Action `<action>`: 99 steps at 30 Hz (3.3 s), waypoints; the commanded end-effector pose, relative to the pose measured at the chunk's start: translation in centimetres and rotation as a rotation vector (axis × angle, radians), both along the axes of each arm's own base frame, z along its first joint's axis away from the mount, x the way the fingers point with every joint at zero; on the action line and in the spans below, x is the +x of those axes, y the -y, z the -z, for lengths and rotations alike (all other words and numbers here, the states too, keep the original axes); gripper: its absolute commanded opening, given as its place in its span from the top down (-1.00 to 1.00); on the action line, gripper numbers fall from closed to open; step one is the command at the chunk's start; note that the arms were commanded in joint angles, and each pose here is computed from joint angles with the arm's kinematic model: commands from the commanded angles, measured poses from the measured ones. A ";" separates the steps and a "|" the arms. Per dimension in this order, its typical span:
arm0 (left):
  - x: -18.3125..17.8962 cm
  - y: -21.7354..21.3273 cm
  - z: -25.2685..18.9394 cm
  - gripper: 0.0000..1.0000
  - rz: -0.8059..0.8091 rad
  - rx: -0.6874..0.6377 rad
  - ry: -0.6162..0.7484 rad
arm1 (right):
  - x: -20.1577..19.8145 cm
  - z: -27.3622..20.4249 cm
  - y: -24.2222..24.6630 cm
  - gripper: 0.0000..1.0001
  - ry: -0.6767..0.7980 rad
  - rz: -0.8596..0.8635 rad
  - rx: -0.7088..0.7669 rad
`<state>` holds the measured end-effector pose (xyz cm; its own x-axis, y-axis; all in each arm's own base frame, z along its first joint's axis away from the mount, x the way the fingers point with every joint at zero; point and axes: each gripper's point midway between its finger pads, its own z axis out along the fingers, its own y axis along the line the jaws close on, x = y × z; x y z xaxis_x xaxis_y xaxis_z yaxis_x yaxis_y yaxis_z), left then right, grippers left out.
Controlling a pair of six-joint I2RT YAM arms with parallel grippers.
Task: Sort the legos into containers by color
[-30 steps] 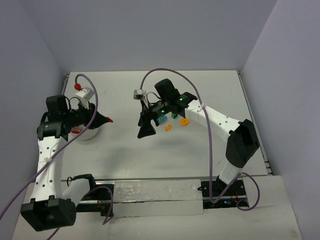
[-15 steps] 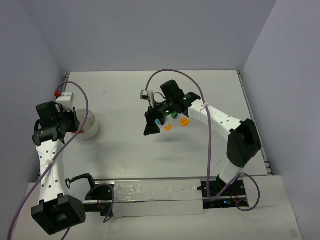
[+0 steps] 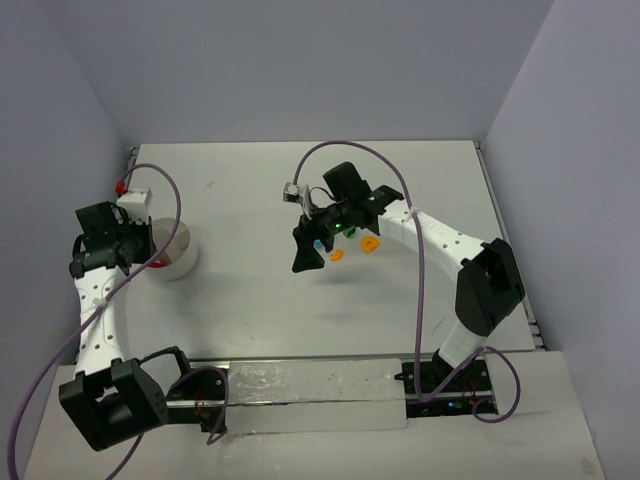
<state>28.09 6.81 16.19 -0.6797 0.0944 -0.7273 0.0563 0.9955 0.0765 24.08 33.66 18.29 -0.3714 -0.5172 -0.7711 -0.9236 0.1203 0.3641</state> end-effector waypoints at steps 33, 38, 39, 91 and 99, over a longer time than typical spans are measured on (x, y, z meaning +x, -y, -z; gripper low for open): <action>1.1 4.5 -11.6 -0.29 0.251 -0.115 0.191 | 8.7 3.0 7.9 -1.00 0.159 0.500 -0.239; 1.1 6.1 -14.5 -0.33 0.357 -0.139 0.226 | 10.3 4.1 9.5 -1.00 0.191 0.516 -0.287; 1.3 6.3 -14.5 -0.33 0.381 -0.145 0.222 | 10.4 4.1 9.6 -1.00 0.195 0.493 -0.284; 3.3 14.0 -10.7 -0.26 0.636 -0.367 0.065 | 14.1 14.4 5.2 -0.50 0.669 -0.628 -0.263; 3.4 13.8 -9.7 -0.24 0.599 -0.388 0.041 | 14.9 15.0 5.1 0.21 0.670 -0.586 -0.301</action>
<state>31.21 -6.90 25.55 -0.5752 0.1899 -0.7957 0.6167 0.7397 -0.2693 38.05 27.61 2.84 0.4777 -0.6940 -0.5387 -0.8734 -0.4412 -0.2061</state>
